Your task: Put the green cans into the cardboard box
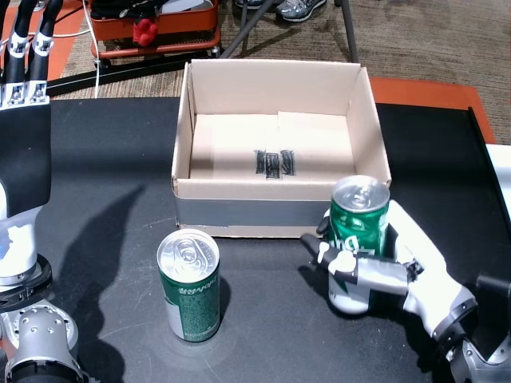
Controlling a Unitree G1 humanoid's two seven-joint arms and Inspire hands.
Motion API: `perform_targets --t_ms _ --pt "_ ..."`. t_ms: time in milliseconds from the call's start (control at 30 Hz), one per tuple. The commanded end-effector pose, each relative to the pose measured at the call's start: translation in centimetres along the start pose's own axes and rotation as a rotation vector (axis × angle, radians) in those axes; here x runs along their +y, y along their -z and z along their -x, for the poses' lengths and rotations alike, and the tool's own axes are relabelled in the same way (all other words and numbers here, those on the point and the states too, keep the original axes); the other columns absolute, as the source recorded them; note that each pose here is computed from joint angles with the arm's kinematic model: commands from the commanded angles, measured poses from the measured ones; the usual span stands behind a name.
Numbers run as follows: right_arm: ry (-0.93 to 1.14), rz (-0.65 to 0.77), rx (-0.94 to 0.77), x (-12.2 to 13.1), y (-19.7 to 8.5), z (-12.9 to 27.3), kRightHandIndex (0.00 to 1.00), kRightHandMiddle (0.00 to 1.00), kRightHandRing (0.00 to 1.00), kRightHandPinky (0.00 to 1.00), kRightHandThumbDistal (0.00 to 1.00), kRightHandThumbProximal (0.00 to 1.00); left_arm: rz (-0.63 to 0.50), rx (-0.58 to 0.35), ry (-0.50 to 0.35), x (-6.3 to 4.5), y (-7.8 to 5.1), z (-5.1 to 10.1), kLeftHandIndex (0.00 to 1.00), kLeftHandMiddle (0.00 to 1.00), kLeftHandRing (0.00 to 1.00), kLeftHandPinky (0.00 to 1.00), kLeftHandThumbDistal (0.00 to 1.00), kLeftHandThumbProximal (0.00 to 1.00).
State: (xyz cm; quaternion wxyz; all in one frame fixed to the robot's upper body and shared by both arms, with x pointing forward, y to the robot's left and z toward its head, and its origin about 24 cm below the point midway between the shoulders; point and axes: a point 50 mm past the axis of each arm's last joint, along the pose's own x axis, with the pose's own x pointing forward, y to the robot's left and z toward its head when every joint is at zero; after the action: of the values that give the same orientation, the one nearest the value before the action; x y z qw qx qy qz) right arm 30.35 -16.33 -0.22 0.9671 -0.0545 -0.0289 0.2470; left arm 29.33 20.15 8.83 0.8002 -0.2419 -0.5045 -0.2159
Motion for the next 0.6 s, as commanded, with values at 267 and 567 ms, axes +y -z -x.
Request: perform_targets --t_ms 267,567 --pt "0.001 0.111 -0.231 -0.4 -3.6 -0.9 0.01 0.04 0.09 0.12 0.61 0.00 0.004 0.010 0.002 -0.2 0.5 0.0 1.00 1.00 1.00 1.00 0.54 0.89" --pt "-0.003 0.189 -0.429 -1.3 -7.2 -1.3 0.06 0.09 0.16 0.17 0.55 0.00 0.010 0.008 0.003 -0.3 0.8 -0.1 1.00 1.00 1.00 1.00 0.52 0.90"
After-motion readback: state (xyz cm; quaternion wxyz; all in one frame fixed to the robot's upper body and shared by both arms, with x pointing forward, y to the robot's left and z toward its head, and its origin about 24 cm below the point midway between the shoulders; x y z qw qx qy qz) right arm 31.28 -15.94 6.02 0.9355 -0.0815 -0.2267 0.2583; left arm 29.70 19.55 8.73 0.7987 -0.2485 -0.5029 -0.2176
